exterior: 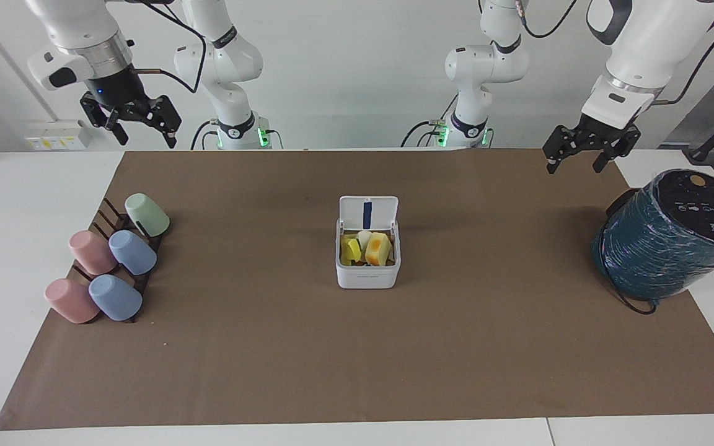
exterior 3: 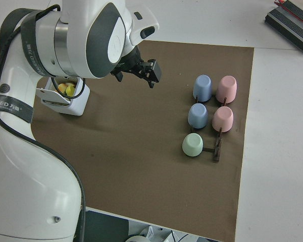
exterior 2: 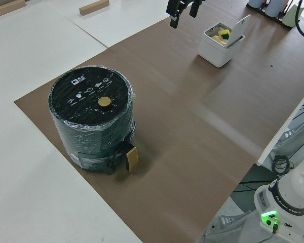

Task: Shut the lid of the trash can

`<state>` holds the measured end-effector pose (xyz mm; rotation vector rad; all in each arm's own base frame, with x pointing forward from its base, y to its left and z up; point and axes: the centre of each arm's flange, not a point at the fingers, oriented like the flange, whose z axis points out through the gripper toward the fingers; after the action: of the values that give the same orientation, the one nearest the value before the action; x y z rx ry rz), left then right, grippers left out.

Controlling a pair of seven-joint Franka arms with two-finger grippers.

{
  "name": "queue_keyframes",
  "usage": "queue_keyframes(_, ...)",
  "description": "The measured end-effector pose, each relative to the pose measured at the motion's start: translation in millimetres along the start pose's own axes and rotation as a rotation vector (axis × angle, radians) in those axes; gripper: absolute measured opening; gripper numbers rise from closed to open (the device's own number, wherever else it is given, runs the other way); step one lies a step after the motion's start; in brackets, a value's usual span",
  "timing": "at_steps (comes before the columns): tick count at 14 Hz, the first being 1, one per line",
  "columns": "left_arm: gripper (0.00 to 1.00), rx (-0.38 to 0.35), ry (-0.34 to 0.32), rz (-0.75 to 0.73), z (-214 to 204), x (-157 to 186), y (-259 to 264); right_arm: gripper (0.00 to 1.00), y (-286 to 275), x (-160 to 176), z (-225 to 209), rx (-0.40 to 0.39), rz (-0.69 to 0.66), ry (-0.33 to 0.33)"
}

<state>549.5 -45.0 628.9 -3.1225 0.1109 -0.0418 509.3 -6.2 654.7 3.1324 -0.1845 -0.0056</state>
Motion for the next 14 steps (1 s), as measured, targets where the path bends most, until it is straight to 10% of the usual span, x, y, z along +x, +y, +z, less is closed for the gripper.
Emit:
queue_keyframes(9,1.0,0.0,-0.018,0.01,2,-3,10,1.0,0,0,0,0.0,0.001,0.0)
queue_keyframes(14,1.0,-0.011,0.052,0.132,11,-11,110,1.0,0,0,0,0.0,0.001,-0.001)
